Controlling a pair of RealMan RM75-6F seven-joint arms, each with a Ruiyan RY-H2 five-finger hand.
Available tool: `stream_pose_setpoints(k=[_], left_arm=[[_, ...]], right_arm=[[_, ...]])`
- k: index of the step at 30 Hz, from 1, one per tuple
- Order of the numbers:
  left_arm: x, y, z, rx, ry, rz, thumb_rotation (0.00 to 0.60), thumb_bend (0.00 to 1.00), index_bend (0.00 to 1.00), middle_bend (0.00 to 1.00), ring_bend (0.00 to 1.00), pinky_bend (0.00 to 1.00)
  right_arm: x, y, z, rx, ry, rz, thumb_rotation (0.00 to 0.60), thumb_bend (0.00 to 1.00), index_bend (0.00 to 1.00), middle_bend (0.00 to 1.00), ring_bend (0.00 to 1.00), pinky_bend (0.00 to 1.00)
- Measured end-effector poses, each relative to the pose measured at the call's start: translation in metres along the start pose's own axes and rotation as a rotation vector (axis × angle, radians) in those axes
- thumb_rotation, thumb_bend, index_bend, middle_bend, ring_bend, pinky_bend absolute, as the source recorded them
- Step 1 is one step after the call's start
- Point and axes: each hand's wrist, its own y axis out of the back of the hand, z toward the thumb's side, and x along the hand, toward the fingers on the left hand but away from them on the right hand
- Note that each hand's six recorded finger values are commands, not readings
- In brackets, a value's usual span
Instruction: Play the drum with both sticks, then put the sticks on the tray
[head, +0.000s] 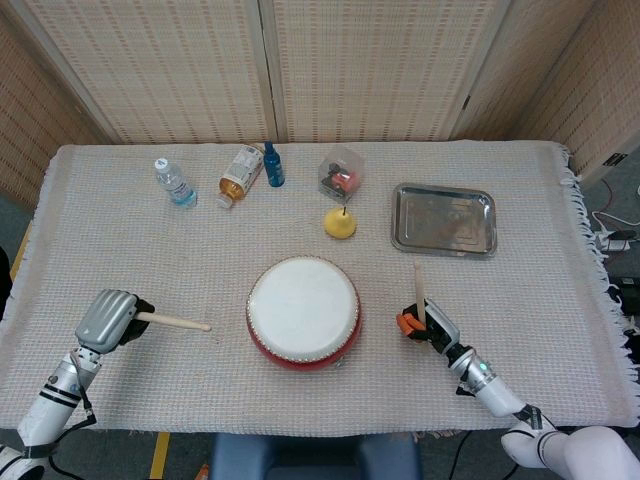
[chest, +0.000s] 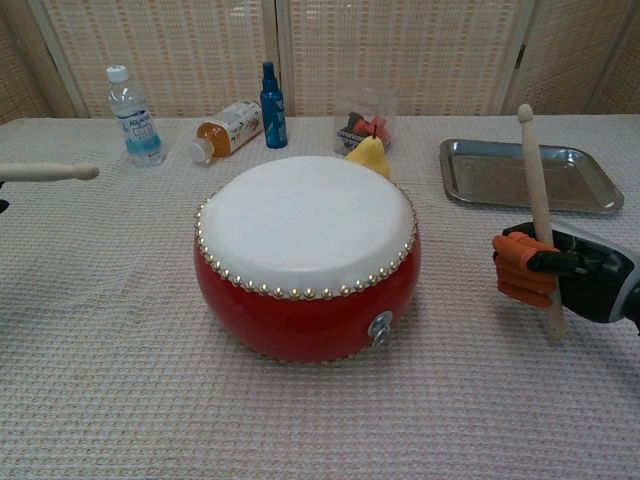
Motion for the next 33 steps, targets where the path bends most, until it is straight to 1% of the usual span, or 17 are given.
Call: stream_pose_setpoints(k=[5,9,12,15,17,20,24,25,28,33], left_arm=[[0.001,0.001,0.003,0.005,-0.009,0.003,0.600,0.84,1.00,1.00,1.00,1.00],[0.002,0.002,0.006,0.021,-0.018,0.004,0.600,0.84,1.00,1.00,1.00,1.00],[0.003,0.004,0.009,0.043,-0.029,0.011,0.600,0.84,1.00,1.00,1.00,1.00],[0.008,0.009,0.016,0.061,-0.047,0.021,0.600,0.84,1.00,1.00,1.00,1.00],[0.012,0.013,0.021,0.063,-0.059,0.027,0.600,0.84,1.00,1.00,1.00,1.00],[0.020,0.019,0.029,0.062,-0.074,0.038,0.600,0.84,1.00,1.00,1.00,1.00],[0.032,0.021,0.039,0.079,-0.086,0.039,0.600,0.84,1.00,1.00,1.00,1.00],[0.034,0.021,0.040,0.087,-0.086,0.037,0.600,0.84,1.00,1.00,1.00,1.00],[0.042,0.021,0.045,0.120,-0.084,0.033,0.600,0.84,1.00,1.00,1.00,1.00],[0.056,0.016,0.059,0.161,-0.080,0.026,0.600,0.84,1.00,1.00,1.00,1.00]], right_arm=[[0.002,0.002,0.017,0.130,0.002,0.020,0.600,0.93,1.00,0.98,1.00,1.00],[0.004,0.004,0.033,0.300,-0.021,0.030,0.600,0.94,1.00,0.98,1.00,1.00],[0.005,0.008,0.049,0.475,-0.056,0.039,0.600,0.94,1.00,0.98,1.00,1.00],[0.004,0.013,0.072,0.696,-0.101,0.050,0.600,0.94,1.00,0.98,1.00,1.00],[0.002,0.015,0.086,0.818,-0.128,0.060,0.600,0.94,1.00,0.98,1.00,1.00],[-0.006,0.017,0.112,1.032,-0.199,0.100,0.600,0.94,1.00,0.98,1.00,1.00],[-0.021,0.015,0.138,1.254,-0.281,0.174,0.600,0.94,1.00,0.98,1.00,1.00],[-0.025,0.014,0.143,1.297,-0.291,0.188,0.600,0.94,1.00,0.98,1.00,1.00],[-0.038,0.009,0.159,1.423,-0.283,0.211,0.600,0.94,1.00,0.98,1.00,1.00],[-0.056,-0.002,0.177,1.602,-0.226,0.204,0.600,0.93,1.00,0.98,1.00,1.00]])
